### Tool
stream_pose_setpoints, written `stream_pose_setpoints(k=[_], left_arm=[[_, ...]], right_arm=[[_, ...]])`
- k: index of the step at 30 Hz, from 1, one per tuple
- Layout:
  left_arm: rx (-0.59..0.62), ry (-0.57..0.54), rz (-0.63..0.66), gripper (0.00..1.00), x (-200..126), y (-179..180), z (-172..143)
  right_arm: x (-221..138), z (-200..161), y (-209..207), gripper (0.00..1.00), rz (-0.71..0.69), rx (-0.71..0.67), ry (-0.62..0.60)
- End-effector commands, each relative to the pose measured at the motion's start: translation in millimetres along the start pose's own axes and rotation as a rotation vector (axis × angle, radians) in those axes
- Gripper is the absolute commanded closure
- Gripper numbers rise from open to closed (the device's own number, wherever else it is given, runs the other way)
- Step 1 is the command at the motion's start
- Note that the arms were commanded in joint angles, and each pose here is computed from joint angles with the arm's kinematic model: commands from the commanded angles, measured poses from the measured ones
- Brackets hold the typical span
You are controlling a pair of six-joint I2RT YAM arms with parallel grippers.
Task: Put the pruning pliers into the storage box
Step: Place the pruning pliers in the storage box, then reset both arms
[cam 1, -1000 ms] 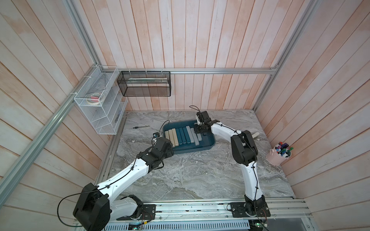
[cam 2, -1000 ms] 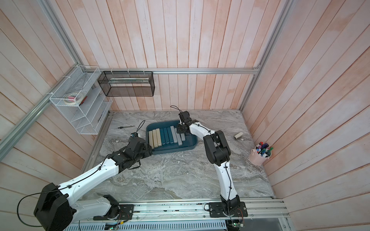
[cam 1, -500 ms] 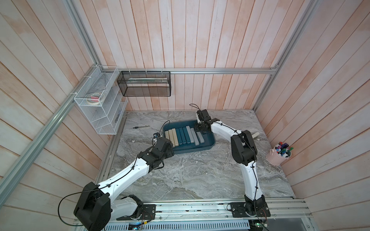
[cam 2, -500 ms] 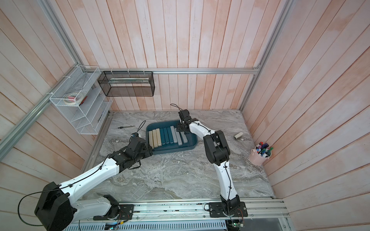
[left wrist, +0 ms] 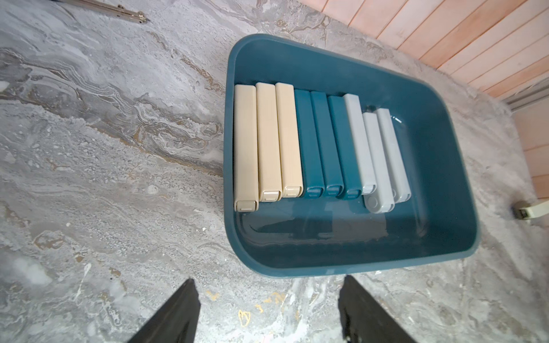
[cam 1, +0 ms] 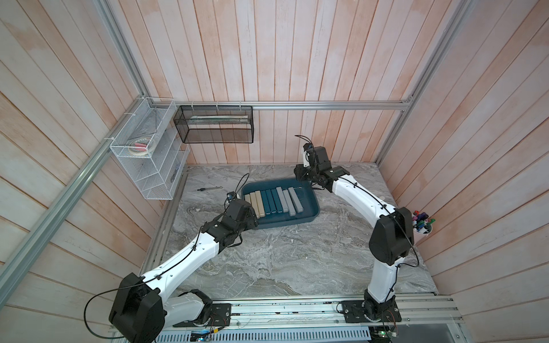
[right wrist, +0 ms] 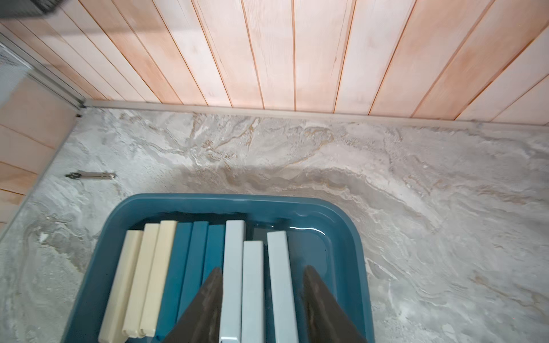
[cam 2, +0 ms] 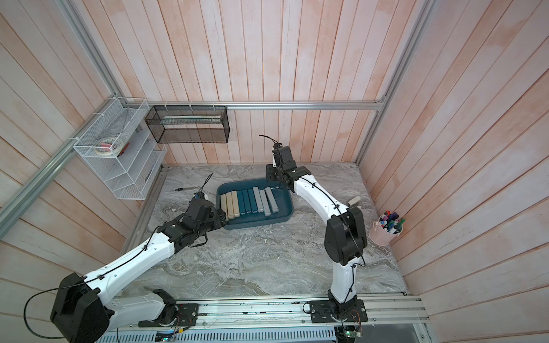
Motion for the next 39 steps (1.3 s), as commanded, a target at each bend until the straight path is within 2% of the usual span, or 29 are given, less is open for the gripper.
stream_pose_setpoints(k=[1, 3, 7, 8, 9, 14, 18, 21, 24, 27, 31, 33, 36, 39], left_arm=[[0.003, -0.089, -0.068, 0.19, -16.3, -3.1, 30.3], [0.003, -0.113, -0.086, 0.00, -18.3, -1.7, 39.5], [0.025, -0.173, -0.081, 0.00, -24.5, -0.4, 56.7], [0.033, -0.187, -0.079, 0.00, -25.0, -0.3, 59.5], [0.036, -0.202, -0.077, 0.00, -24.4, 0.6, 62.5], [0.063, -0.261, -0.086, 0.00, -7.2, 11.3, 61.6], [0.130, -0.328, -0.163, 0.00, 4.4, 20.2, 47.3], [0.200, -0.409, -0.132, 0.00, 6.1, 35.9, 38.2], [0.258, -0.446, -0.044, 0.00, 11.4, 63.8, 38.8], [0.359, -0.437, 0.028, 0.00, 24.7, 86.8, 36.5], [0.313, -0.463, 0.073, 0.00, 33.4, 115.1, 40.3], [0.339, -0.490, 0.083, 0.00, 36.3, 122.9, 38.0], [0.386, -0.467, 0.092, 0.00, 45.7, 133.4, 29.3], [0.404, -0.487, 0.108, 0.00, 54.7, 139.9, 17.4]], right_arm=[[-13.7, -15.8, -5.9, 0.48, -0.029, -0.033, -0.024], [-27.8, -20.8, -11.2, 0.42, -0.036, -0.035, -0.052], [-62.7, -27.4, -26.9, 0.29, -0.088, 0.005, -0.130], [-71.5, -29.1, -29.7, 0.05, -0.087, 0.011, -0.161], [-80.4, -31.7, -34.0, 0.02, -0.090, 0.013, -0.203], [-123.3, -59.5, -53.8, 0.02, -0.050, -0.069, -0.471], [-149.9, -84.0, -81.1, 0.02, -0.059, -0.032, -0.608], [-152.5, -83.6, -121.6, 0.02, -0.106, 0.074, -0.579], [-153.8, -94.1, -162.8, 0.02, -0.212, 0.142, -0.630], [-150.0, -111.5, -190.3, 0.02, -0.327, 0.142, -0.648], [-141.7, -137.7, -215.9, 0.02, -0.462, 0.127, -0.664], [-132.1, -152.3, -229.2, 0.02, -0.479, 0.146, -0.636], [-121.4, -165.0, -240.0, 0.02, -0.502, 0.136, -0.624], [-116.9, -168.6, -246.9, 0.02, -0.507, 0.125, -0.655]])
Point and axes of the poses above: each gripper's point midway between its finger pads, its own x axis out along the fingers, its own y axis along the line the jaws close on, z = x × y, the point moved 8 cm from there along -x, back along the fingers, and after that the axes turned 7 degrees about x, right-handed, at the moved point
